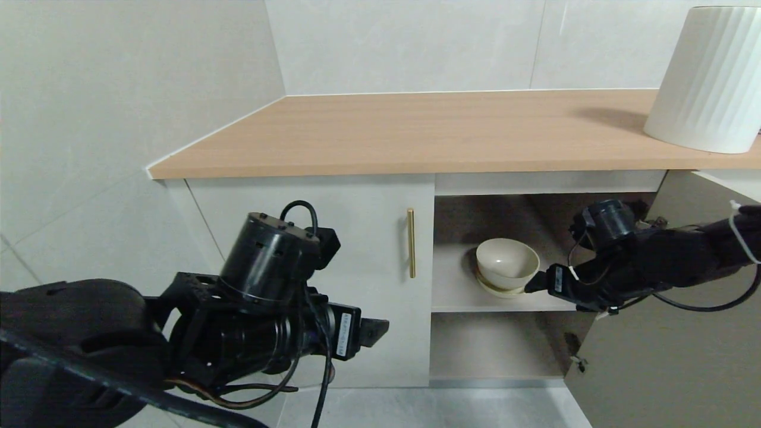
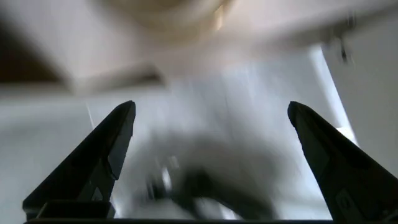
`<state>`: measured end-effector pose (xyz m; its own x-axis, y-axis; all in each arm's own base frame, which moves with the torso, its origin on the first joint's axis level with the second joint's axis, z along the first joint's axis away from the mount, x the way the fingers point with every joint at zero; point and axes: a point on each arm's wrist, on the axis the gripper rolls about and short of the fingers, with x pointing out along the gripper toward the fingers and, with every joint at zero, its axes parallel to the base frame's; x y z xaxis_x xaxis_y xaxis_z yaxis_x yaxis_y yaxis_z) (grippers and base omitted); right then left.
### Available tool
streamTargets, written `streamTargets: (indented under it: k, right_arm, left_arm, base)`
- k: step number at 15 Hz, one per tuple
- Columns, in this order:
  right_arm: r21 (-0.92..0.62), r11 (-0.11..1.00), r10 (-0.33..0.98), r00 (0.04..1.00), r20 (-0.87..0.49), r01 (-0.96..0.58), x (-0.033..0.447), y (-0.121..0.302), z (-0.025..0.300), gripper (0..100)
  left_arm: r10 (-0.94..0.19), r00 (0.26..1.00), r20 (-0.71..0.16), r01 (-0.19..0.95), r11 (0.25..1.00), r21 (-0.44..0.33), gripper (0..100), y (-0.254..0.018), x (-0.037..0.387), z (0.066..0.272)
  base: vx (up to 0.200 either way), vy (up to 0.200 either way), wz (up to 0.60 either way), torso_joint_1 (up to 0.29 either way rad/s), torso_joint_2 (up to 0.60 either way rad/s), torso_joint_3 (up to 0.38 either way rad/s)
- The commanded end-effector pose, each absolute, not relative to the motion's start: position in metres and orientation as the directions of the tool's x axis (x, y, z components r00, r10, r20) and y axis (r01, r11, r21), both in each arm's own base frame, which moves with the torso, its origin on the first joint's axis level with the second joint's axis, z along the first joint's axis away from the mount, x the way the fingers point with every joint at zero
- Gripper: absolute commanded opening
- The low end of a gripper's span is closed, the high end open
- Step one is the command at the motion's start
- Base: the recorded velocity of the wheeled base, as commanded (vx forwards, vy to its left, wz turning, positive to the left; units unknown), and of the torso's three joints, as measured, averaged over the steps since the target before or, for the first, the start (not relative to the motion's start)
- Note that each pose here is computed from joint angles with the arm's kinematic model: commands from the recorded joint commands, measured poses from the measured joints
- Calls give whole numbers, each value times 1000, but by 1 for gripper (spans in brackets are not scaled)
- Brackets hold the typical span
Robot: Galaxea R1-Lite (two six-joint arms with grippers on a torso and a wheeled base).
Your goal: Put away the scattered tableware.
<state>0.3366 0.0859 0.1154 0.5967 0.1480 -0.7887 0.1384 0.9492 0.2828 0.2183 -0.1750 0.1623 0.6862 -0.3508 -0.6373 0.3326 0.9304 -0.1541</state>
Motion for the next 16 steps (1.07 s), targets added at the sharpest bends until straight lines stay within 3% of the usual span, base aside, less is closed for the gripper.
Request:
streamTargets:
  k: [1,7,13,16]
  right_arm:
    - [295,955,209,630,-748,33,284,93,153,100]
    - [296,943,319,655,-685,-151,190,96,195,100]
    - [289,941,333,644,-688,-178,174,95,200,100]
    - [284,942,330,638,-696,-177,174,96,197,100]
  left_arm:
    - [-343,741,-577,298,938,-175,100,-151,211,184]
    - [-305,790,-532,241,952,-188,100,-114,188,194]
    - [-273,755,-596,230,962,-148,100,-121,202,169]
    - [-278,761,-586,234,960,-151,100,-121,200,171]
  base:
    - [0,0,0,0,0,0]
    - [0,0,0,0,0,0]
    - [0,0,0,0,0,0]
    - [0,0,0,0,0,0]
